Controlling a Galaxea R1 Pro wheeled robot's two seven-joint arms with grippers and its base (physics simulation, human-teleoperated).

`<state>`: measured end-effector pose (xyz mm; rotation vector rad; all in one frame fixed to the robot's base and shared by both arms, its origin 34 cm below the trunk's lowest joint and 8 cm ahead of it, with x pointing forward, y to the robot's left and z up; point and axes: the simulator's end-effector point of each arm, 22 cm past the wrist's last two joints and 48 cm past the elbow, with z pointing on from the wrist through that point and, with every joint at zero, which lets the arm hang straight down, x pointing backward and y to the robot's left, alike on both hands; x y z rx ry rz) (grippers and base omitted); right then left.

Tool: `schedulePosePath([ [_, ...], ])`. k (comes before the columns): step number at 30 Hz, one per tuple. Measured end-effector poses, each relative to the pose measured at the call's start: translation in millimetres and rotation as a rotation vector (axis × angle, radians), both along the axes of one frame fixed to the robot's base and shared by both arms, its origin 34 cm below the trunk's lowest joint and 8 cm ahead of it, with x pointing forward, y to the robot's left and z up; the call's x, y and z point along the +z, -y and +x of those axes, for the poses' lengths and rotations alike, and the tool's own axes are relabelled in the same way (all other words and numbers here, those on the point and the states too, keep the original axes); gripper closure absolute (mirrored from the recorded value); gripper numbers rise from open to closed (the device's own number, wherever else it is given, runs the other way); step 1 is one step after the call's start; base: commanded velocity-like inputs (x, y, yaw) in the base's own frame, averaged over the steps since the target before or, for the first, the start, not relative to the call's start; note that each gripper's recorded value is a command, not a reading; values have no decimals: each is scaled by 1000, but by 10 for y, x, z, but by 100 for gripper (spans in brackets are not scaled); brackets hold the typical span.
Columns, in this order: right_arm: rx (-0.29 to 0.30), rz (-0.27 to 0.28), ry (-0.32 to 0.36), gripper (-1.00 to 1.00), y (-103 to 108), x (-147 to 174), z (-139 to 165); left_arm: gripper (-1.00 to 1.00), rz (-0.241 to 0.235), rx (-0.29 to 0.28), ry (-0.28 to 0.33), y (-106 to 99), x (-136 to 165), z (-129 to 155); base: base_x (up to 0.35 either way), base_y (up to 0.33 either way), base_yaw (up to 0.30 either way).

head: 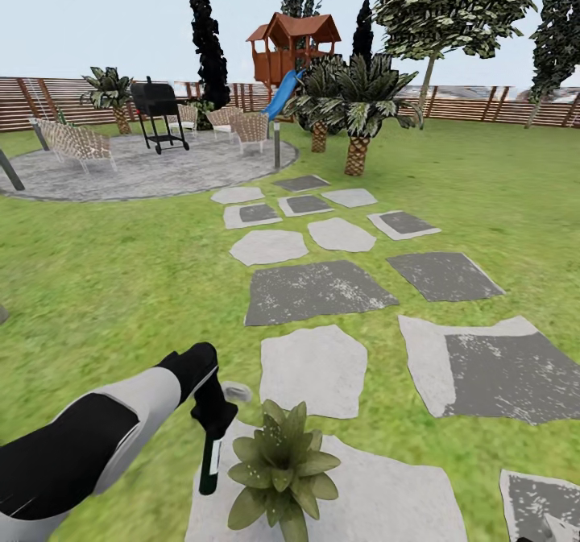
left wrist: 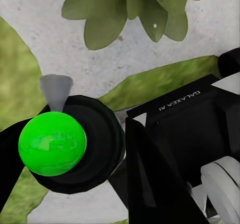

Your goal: Pick up the pesticide atomizer in the garden and spray insectifuge to fully cover both potted plants in the garden.

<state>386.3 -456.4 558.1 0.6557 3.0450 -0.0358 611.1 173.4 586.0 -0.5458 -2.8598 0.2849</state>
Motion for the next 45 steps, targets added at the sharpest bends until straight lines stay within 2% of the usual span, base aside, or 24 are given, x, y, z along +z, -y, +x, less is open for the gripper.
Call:
schedulePosePath([
  [5, 1, 0, 0, -100, -1, 0, 4, 100, 0, -1, -11, -3, -61, -78, 0, 0, 0],
  [12, 2, 0, 0, -100, -4, -1, 3, 100, 4, 1, -121, -35, -447, -738, 0, 0, 0],
  [18, 1, 0, 0, -100, -1, 0, 4, 100, 2, 3, -178, -35, -615, -1096, 0, 0, 0],
  [39, 1, 1, -1, -100, -6, -4, -1, 100, 7, 4, -294, -64, -891, -1842, 0, 0, 0],
  [45, 0, 2, 0, -100, -7, -4, -1, 100, 12, 11, -324, -128, -954, -2037, 0, 0, 0],
])
